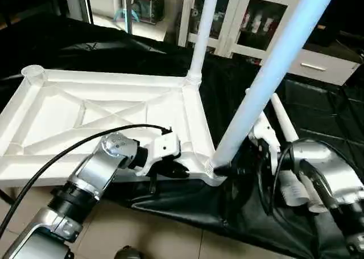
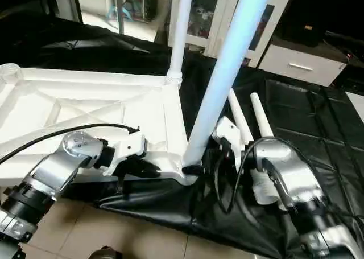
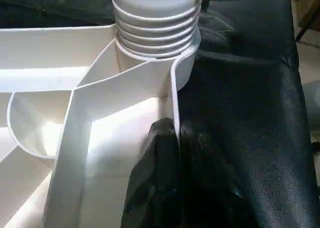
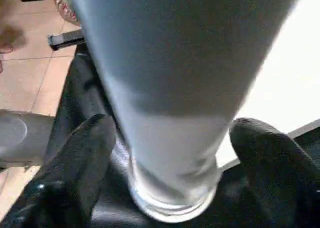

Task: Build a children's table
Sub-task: Pick table leg

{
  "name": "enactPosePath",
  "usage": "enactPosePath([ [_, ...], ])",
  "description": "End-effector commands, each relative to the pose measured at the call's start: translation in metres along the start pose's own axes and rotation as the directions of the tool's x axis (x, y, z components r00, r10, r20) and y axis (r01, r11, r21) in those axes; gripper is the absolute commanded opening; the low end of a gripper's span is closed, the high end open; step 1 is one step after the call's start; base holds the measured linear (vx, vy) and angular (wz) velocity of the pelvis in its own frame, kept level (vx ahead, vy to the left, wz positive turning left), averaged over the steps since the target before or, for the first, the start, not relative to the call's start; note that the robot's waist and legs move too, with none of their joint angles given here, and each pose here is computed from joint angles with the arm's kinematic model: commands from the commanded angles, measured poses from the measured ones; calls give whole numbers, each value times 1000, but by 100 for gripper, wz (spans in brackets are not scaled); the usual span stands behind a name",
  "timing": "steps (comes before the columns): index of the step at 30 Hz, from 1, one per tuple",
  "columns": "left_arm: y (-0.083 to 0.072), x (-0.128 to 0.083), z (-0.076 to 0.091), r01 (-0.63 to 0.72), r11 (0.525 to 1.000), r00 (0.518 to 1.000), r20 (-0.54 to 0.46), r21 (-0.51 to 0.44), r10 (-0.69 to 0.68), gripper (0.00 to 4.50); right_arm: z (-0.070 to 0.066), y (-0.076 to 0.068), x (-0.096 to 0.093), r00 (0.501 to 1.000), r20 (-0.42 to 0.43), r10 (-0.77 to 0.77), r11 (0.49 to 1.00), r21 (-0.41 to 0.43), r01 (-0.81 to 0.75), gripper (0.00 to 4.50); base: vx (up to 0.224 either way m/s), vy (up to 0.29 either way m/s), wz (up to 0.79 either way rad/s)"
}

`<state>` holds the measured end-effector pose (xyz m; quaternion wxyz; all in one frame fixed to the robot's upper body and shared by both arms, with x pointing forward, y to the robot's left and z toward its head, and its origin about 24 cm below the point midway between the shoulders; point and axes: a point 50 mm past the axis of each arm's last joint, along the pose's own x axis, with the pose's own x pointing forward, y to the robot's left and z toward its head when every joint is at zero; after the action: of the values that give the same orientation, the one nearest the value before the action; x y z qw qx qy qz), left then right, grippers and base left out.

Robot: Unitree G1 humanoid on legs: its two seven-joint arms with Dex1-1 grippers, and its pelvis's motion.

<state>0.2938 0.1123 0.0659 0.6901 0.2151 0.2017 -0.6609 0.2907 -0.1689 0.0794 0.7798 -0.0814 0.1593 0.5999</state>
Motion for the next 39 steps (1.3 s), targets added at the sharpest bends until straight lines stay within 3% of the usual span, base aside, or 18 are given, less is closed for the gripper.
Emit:
enactPosePath([
  [1,2,4,19,43,996,997,66,84,-48,0,-2,-1,3,999,-28,20,1000,-18,-21,364,0,0,0],
  [16,5,4,15,23,997,998,59,80,-27,0,-15,0,10,998,-31,62,998,6,-62,246,0,0,0],
  [24,7,2,14,15,997,998,57,78,-20,0,-20,2,13,998,-11,61,997,39,-61,221,0,0,0],
  [29,15,1,8,-71,997,996,53,13,70,0,-30,-5,20,996,12,-90,991,100,89,214,0,0,0],
  [33,35,4,13,-249,964,963,82,-93,257,0,-51,-17,39,932,-95,-349,914,184,361,211,0,0,0],
  [36,43,6,18,-315,939,940,90,-140,328,0,-56,-16,52,905,-123,-407,879,218,425,208,0,0,0],
  [37,51,10,25,-379,903,911,92,-201,403,0,-56,-16,68,877,-139,-460,837,261,481,208,0,0,0],
  [39,56,13,29,-426,871,887,76,-243,455,0,-54,-16,81,845,-152,-513,795,287,534,207,0,0,0],
])
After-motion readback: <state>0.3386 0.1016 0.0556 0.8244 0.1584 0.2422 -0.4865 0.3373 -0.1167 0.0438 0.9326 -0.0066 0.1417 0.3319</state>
